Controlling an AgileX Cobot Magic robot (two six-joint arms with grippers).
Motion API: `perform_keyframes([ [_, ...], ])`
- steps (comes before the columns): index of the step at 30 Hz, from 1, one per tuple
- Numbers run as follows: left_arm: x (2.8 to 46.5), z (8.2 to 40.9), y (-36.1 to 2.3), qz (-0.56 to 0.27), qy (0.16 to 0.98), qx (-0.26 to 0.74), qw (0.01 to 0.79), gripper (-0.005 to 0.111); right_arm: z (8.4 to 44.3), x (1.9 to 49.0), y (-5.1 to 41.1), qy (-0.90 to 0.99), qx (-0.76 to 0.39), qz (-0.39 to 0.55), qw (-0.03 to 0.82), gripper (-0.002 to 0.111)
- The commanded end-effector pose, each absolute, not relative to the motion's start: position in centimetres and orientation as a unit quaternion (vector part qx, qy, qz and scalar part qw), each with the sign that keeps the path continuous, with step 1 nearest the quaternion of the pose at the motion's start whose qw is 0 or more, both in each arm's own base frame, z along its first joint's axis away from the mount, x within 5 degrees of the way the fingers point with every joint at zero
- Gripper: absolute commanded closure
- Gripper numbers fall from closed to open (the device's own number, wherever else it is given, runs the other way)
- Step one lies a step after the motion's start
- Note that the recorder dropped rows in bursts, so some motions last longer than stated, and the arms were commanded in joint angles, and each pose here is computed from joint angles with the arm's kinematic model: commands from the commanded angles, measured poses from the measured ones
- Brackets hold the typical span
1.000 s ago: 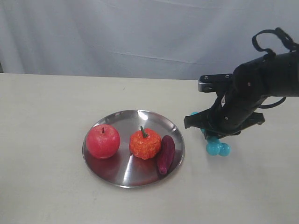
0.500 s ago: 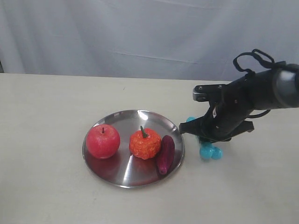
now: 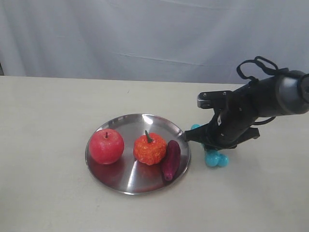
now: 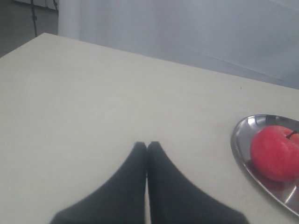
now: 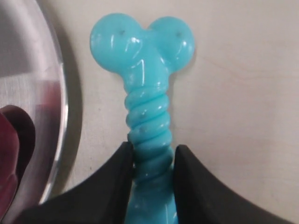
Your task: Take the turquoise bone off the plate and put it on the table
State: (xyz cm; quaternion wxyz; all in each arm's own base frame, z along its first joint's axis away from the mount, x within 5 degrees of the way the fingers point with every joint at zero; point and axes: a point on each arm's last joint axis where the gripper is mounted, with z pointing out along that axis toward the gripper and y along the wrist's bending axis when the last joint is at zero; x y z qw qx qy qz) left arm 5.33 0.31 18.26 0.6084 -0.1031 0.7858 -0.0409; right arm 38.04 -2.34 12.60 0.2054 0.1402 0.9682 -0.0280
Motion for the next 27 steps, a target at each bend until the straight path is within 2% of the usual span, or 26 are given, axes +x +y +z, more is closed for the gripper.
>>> perform_keyframes([
  [1, 5.3, 18.2, 0.3, -0.043, 0.785, -0.101, 0.610, 0.107, 12.1, 38.3, -2.6, 0.967, 0.139, -0.028, 0.211, 0.099],
  [4, 5.3, 18.2, 0.3, -0.043, 0.785, -0.101, 0.610, 0.107, 12.2, 38.4, -2.5, 0.966, 0.139, -0.026, 0.217, 0.075],
  [5, 5.3, 18.2, 0.3, -0.043, 0.785, -0.101, 0.610, 0.107, 12.2, 38.4, -2.5, 0.966, 0.139, -0.026, 0.217, 0.063],
  [8, 5.3, 18.2, 0.3, -0.043, 0.785, -0.101, 0.610, 0.107, 12.6, 38.4, -2.5, 0.964, 0.142, -0.023, 0.223, 0.046],
  [14, 5.3, 18.2, 0.3, -0.043, 0.785, -0.101, 0.610, 0.107, 15.8, 38.2, -2.5, 0.954, 0.146, -0.017, 0.260, 0.046],
  [21, 5.3, 18.2, 0.3, -0.043, 0.785, -0.101, 0.610, 0.107, 23.5, 35.9, -2.5, 0.935, 0.152, -0.019, 0.320, 0.046],
  [27, 5.3, 18.2, 0.3, -0.043, 0.785, -0.101, 0.610, 0.107, 30.9, 31.0, -2.6, 0.924, 0.121, -0.045, 0.359, 0.046],
])
